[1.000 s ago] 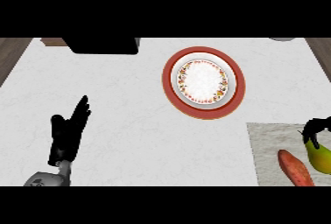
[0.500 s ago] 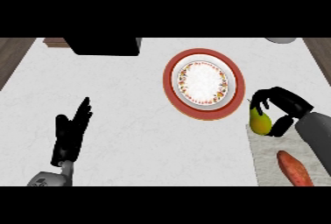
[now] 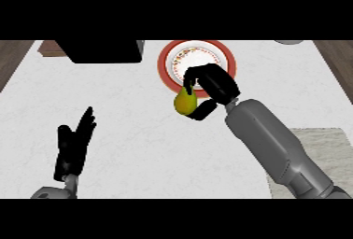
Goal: Pick the pear from the placemat and place it in the plate
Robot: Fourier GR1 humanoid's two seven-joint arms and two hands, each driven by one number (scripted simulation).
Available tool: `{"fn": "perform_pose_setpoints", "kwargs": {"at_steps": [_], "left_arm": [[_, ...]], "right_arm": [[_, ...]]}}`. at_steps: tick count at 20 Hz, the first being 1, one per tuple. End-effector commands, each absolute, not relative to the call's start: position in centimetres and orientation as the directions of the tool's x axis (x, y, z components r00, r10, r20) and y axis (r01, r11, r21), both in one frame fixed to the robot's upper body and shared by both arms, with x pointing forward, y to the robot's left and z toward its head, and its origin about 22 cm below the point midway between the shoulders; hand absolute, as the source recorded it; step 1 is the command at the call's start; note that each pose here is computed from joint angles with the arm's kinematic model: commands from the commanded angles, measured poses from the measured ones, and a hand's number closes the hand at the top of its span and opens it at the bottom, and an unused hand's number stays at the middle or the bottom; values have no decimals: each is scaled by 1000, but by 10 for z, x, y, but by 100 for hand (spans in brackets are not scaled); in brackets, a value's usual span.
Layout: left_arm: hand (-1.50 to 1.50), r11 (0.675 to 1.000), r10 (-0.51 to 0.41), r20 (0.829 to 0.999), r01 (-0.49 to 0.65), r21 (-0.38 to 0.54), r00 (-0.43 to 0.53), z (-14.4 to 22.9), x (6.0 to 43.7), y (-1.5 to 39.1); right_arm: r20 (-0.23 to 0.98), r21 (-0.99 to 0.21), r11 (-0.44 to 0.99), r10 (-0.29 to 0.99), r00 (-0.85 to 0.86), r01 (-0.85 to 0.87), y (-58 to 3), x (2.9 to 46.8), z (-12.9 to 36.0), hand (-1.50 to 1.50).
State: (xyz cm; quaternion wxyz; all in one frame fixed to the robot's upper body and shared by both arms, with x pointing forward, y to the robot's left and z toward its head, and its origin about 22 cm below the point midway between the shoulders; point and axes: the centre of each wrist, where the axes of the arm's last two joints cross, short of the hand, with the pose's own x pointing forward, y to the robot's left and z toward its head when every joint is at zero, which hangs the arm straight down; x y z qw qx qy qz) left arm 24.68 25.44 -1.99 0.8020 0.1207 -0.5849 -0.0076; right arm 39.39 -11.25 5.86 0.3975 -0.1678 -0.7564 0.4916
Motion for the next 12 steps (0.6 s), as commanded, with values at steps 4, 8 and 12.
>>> {"fn": "perform_pose_setpoints", "kwargs": {"at_steps": [4, 8, 12], "left_arm": [[0, 970, -143, 938, -143, 196, 316, -25, 233, 260], [0, 976, -144, 946, -115, 184, 290, -15, 245, 263], [0, 974, -158, 946, -113, 196, 282, 1, 258, 249]], "right_arm": [[458, -827, 560, 728, -510, 56, -75, 363, 112, 150], [454, -839, 535, 787, -417, 97, -80, 368, 133, 150], [441, -854, 510, 816, -375, 106, -109, 384, 142, 150]]}}
